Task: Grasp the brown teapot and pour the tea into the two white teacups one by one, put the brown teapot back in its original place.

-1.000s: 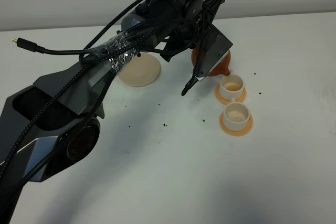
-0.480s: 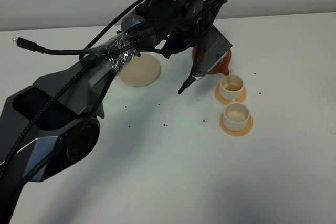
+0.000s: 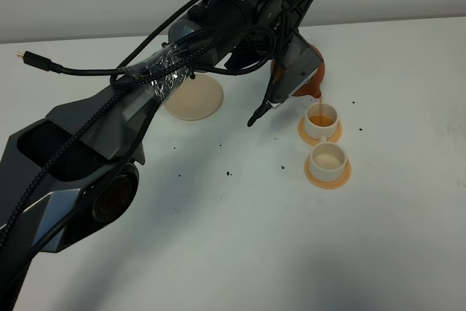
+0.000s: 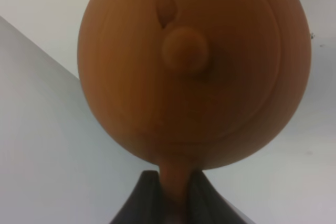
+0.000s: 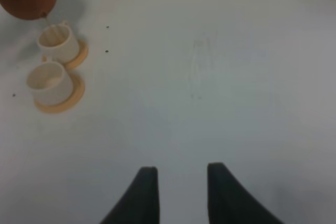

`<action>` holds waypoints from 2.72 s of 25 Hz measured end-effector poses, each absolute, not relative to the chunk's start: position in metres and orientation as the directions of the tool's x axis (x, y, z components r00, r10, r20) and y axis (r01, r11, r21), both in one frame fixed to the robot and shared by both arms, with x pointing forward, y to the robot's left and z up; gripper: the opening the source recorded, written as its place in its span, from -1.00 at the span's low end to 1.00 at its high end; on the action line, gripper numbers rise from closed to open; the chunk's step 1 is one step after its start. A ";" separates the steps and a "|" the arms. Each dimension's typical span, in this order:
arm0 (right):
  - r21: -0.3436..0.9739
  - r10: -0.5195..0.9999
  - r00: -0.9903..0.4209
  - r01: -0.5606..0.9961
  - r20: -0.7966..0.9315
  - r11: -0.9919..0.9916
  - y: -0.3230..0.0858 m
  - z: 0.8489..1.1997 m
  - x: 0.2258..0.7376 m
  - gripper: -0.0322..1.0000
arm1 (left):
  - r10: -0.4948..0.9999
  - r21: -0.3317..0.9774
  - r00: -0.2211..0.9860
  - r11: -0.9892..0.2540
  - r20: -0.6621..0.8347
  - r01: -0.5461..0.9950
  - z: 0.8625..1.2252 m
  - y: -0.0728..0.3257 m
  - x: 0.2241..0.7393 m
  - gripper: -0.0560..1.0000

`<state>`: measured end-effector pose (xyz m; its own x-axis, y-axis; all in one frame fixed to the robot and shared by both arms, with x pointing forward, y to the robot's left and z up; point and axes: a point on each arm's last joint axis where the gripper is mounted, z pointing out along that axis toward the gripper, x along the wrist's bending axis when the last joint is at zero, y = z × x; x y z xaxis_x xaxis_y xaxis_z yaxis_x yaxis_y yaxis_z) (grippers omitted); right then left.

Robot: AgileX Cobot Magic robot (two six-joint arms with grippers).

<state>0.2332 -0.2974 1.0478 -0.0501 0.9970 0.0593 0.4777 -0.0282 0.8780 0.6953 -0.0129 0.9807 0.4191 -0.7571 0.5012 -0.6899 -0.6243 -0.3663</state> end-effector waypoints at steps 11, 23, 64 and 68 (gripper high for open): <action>0.878 0.997 -0.050 0.478 0.060 -0.029 -0.297 1.048 0.233 -0.47 | -0.783 -0.390 0.383 -0.590 0.489 -0.707 0.981 -0.013 0.696 -0.66; 0.878 0.997 -0.050 0.478 0.060 -0.029 -0.297 1.048 0.233 -0.47 | -0.782 -0.399 0.363 -0.586 0.507 -0.705 0.983 -0.015 0.697 -0.66; 0.878 0.997 -0.050 0.478 0.060 -0.029 -0.297 1.048 0.233 -0.47 | -0.838 -0.473 0.236 -0.485 0.491 -0.735 0.985 -0.020 0.698 -0.66; 0.878 0.997 -0.050 0.478 0.060 -0.029 -0.297 1.048 0.233 -0.47 | -0.838 -0.475 0.230 -0.482 0.494 -0.736 0.986 -0.023 0.696 -0.66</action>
<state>0.2332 -0.2974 1.0478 -0.0504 0.9969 0.0602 0.4778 -0.0289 0.8780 0.6965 -0.0226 0.9858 0.2297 -0.8385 0.4941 -0.7362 -0.4818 -0.4753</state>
